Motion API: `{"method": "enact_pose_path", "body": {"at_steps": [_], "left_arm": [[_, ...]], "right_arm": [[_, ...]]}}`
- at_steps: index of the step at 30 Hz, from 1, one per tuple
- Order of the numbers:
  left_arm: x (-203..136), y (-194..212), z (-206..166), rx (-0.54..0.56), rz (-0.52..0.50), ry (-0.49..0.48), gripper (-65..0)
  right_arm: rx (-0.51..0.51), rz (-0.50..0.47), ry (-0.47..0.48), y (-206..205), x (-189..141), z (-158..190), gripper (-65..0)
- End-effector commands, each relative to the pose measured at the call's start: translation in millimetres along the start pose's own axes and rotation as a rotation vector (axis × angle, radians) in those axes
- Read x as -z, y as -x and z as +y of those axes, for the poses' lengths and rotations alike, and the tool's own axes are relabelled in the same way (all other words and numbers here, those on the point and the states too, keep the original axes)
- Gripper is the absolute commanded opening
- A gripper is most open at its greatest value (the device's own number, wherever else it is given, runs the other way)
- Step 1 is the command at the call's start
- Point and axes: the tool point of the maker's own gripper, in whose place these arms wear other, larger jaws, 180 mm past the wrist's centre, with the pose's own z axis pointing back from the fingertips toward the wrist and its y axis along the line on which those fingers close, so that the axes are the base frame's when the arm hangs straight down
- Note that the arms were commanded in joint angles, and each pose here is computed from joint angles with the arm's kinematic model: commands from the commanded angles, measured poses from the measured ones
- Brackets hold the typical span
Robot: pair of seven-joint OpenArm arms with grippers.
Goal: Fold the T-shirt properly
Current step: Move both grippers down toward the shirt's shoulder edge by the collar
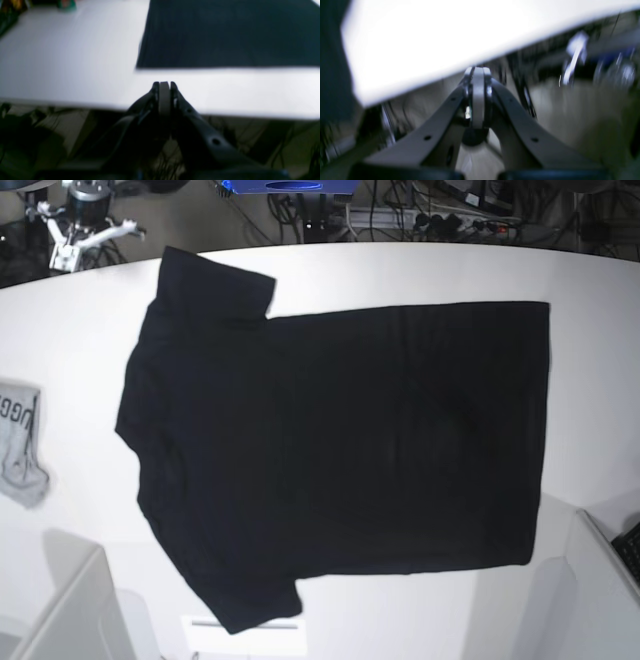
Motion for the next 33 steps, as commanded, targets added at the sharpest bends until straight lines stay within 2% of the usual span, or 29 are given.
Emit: {"method": "enact_pose_path", "body": {"at_steps": [1, 4, 10, 13, 15, 17, 19, 21, 25, 28, 30, 31, 33], "left_arm": [[-2, -11, 3, 0.007, -0.029, -0.005, -65.0], [14, -18, 12, 0.024, -0.023, -0.03, -65.0], [26, -28, 46, 0.056, -0.076, -0.209, -65.0], [27, -30, 55, 0.071, -0.085, -0.23, -65.0], [27, -32, 59, 0.08, -0.089, -0.239, -65.0], [26, -31, 62, 0.085, -0.084, -0.245, -65.0], [28, -30, 62, 0.085, -0.089, -0.245, -65.0], [29, -30, 62, 0.083, -0.087, -0.246, -65.0], [31, -12, 65, 0.072, 0.016, -0.254, -64.7], [37, -3, 64, 0.054, 0.058, -0.252, -38.5], [38, 1, 62, 0.048, 0.078, -0.25, -24.5], [38, 3, 62, 0.046, 0.083, -0.249, -19.9], [39, 5, 60, 0.04, 0.096, -0.243, -14.6]], "right_arm": [[0.019, -0.026, -0.01, -8, -3, 8, -65.0], [0.046, -0.068, -0.071, -25, -1, 35, -65.0], [0.08, -0.102, -0.209, -40, -4, 88, -65.0], [0.167, -0.095, -0.269, -41, -7, 102, -65.0], [0.25, -0.046, -0.308, -36, -8, 109, -63.9], [0.293, 0.0, -0.351, -36, -6, 113, -52.1], [0.319, 0.054, -0.393, -32, -4, 118, -44.4], [0.365, 0.096, -0.448, -34, -2, 123, -39.3], [0.444, 0.141, -0.488, -42, 6, 115, -32.9], [0.464, 0.162, -0.463, -46, 15, 98, -31.4], [0.467, 0.17, -0.44, -48, 20, 89, -31.2], [0.468, 0.18, -0.436, -47, 21, 88, -31.1], [0.471, 0.203, -0.432, -43, 24, 87, -31.1]]}}
